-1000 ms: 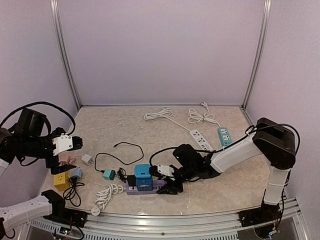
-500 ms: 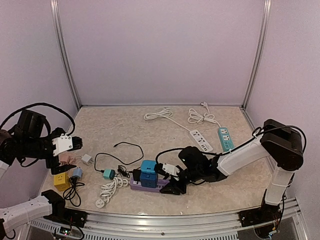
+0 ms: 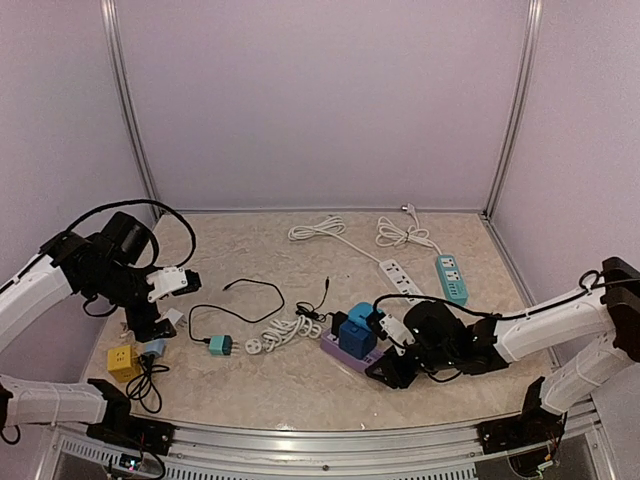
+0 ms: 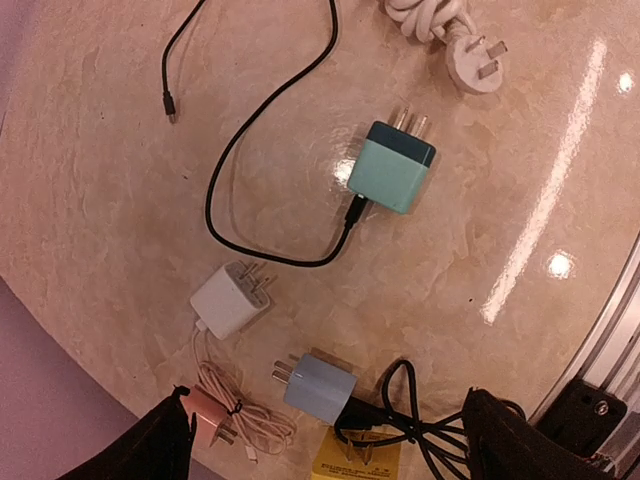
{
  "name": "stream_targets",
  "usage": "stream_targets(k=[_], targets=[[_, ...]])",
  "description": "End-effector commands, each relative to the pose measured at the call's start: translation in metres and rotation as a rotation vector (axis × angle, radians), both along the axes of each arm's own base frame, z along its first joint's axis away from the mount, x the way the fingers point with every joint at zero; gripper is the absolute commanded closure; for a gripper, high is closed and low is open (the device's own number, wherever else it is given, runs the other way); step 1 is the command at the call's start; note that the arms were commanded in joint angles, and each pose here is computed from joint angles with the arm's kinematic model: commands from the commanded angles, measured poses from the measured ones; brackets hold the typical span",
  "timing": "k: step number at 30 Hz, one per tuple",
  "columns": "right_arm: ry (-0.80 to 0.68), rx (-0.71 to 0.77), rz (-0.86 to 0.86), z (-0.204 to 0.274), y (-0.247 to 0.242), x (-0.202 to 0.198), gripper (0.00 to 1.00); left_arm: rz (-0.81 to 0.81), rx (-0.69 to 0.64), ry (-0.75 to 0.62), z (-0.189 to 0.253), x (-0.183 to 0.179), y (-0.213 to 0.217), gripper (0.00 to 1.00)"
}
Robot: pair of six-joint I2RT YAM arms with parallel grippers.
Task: Insert the plug
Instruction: Move the socket to the center of the board.
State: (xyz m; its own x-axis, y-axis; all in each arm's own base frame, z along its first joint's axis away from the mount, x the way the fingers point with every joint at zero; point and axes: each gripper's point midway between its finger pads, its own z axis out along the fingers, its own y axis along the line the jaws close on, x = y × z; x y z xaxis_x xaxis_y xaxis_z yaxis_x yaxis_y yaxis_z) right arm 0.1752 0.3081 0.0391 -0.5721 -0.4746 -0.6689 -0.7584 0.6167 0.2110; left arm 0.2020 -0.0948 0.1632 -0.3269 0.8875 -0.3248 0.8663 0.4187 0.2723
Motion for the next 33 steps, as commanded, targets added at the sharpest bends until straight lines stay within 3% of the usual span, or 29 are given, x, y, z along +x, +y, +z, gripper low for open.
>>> stream_targets(k=[1, 5, 10, 13, 17, 21, 26, 33], targets=[[0.096, -0.147, -0.338, -0.027, -0.072, 0.006, 1.0, 0.009, -0.067, -0.027, 0.005, 0.019, -0.023, 0.09], [0.087, -0.137, -0.468, -0.021, -0.095, 0.016, 1.0, -0.009, 0.037, -0.054, -0.016, 0.042, -0.026, 0.1], [0.028, -0.081, -0.508, -0.006, -0.089, 0.038, 1.0, -0.038, 0.098, -0.072, -0.037, 0.077, -0.028, 0.13], [0.023, -0.081, -0.502, -0.007, -0.078, 0.051, 1.0, -0.013, 0.108, -0.076, -0.053, 0.107, -0.022, 0.2], [0.04, -0.132, -0.478, -0.018, -0.061, 0.064, 1.0, 0.071, 0.102, 0.037, -0.083, 0.135, -0.015, 0.33], [0.043, -0.137, -0.496, -0.02, -0.041, 0.085, 1.0, 0.048, 0.04, 0.197, -0.12, 0.126, -0.023, 0.35], [0.036, -0.128, -0.451, -0.024, -0.005, 0.113, 1.0, 0.089, 0.074, 0.201, -0.138, 0.125, -0.012, 0.37], [0.053, -0.156, -0.368, -0.038, 0.045, 0.149, 1.0, 0.218, 0.129, 0.225, -0.151, 0.12, 0.022, 0.63]])
